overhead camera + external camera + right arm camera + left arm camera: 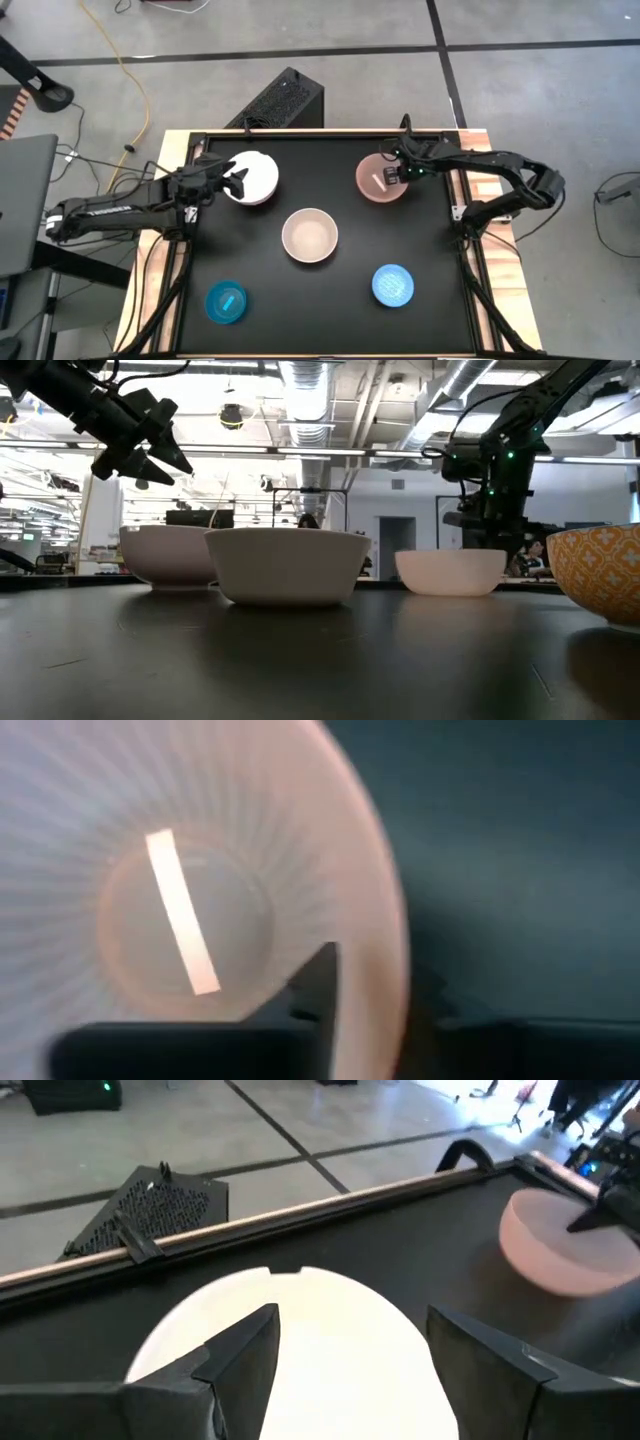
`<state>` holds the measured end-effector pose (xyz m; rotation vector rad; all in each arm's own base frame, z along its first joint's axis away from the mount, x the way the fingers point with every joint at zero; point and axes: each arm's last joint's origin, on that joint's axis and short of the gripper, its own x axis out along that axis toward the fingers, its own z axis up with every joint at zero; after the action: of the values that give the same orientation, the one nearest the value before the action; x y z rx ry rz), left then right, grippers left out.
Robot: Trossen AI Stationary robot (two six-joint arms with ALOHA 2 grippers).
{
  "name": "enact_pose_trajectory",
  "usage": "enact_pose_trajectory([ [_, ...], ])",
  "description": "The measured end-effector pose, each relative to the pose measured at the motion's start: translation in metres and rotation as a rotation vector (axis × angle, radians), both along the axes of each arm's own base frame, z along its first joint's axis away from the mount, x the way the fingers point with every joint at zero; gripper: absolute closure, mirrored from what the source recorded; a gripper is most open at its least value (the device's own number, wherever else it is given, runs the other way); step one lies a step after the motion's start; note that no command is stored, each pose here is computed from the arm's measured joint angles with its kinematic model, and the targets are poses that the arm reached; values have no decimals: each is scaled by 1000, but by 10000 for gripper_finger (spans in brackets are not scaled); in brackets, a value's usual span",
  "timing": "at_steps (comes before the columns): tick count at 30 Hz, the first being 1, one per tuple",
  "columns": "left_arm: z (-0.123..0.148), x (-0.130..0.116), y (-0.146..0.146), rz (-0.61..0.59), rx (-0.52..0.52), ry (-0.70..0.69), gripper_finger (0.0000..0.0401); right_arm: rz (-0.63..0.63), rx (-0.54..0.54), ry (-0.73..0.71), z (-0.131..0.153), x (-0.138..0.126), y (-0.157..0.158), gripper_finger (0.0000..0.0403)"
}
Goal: Nest bowls inside each other
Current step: Stack the orange bowl on the white bowl
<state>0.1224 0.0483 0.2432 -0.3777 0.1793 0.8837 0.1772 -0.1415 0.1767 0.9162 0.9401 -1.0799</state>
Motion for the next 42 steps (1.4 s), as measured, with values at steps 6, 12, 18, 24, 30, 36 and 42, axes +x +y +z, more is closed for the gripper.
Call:
enact_pose_trajectory([
  [6,5,-15,-3,35,21,-29,172,0,-36,-144,19,14,5,387],
  [12,6,-32,-6,108,43,-39,205,71,-129,-257,60,49,8,398],
  [18,4,-38,-7,139,20,-52,239,160,-236,-441,99,107,10,398],
  [24,4,-39,-7,153,17,-53,252,246,-295,-536,113,177,3,399],
  [30,1,-40,-6,189,26,-17,253,323,-330,-554,114,246,-6,400],
  [36,6,-46,-6,258,74,4,253,372,-335,-540,106,296,-11,399],
  [42,38,-66,-7,463,235,54,253,391,-323,-533,93,329,-14,398],
])
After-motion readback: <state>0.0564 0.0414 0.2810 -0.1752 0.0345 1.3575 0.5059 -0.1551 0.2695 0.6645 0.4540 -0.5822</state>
